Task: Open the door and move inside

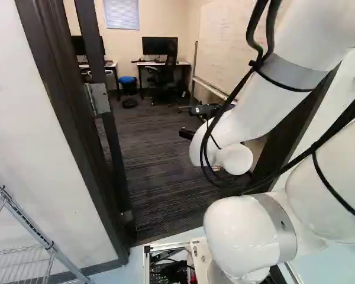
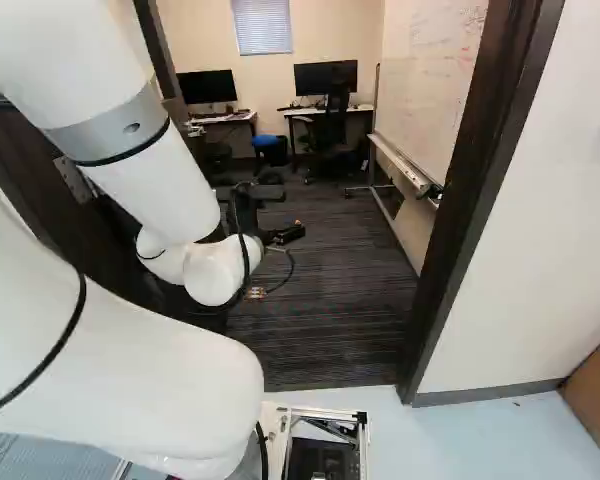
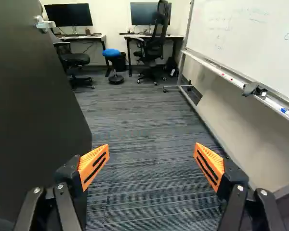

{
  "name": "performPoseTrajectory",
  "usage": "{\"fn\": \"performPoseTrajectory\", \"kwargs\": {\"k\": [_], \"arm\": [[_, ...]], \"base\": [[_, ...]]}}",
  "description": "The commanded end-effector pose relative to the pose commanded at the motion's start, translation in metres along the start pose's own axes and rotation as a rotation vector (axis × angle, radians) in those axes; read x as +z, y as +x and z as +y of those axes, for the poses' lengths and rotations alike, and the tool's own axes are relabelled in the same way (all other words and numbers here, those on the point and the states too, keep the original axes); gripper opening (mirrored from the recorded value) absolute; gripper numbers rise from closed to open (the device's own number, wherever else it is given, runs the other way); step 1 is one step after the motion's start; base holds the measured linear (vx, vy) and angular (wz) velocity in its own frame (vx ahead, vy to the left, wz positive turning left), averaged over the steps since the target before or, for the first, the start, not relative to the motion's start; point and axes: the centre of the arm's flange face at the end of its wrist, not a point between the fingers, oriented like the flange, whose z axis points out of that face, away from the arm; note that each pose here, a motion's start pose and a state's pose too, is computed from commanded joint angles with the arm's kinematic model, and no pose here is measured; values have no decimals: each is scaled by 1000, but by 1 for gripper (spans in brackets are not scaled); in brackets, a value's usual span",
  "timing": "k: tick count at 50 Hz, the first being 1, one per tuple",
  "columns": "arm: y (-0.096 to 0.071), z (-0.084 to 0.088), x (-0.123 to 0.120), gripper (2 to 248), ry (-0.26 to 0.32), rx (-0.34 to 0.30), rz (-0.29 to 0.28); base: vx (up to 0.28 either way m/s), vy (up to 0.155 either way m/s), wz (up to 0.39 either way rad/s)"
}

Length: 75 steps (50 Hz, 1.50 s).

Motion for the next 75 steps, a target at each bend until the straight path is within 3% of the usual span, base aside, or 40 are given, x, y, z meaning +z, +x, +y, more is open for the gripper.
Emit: {"fn": "performPoseTrajectory", "kwargs": {"k": [43, 75], "arm": [[-2, 1, -2, 247, -4, 2, -4], [-2, 1, -2, 247, -4, 2, -4]], "base": [[5, 0, 0], [117, -15, -2]]}}
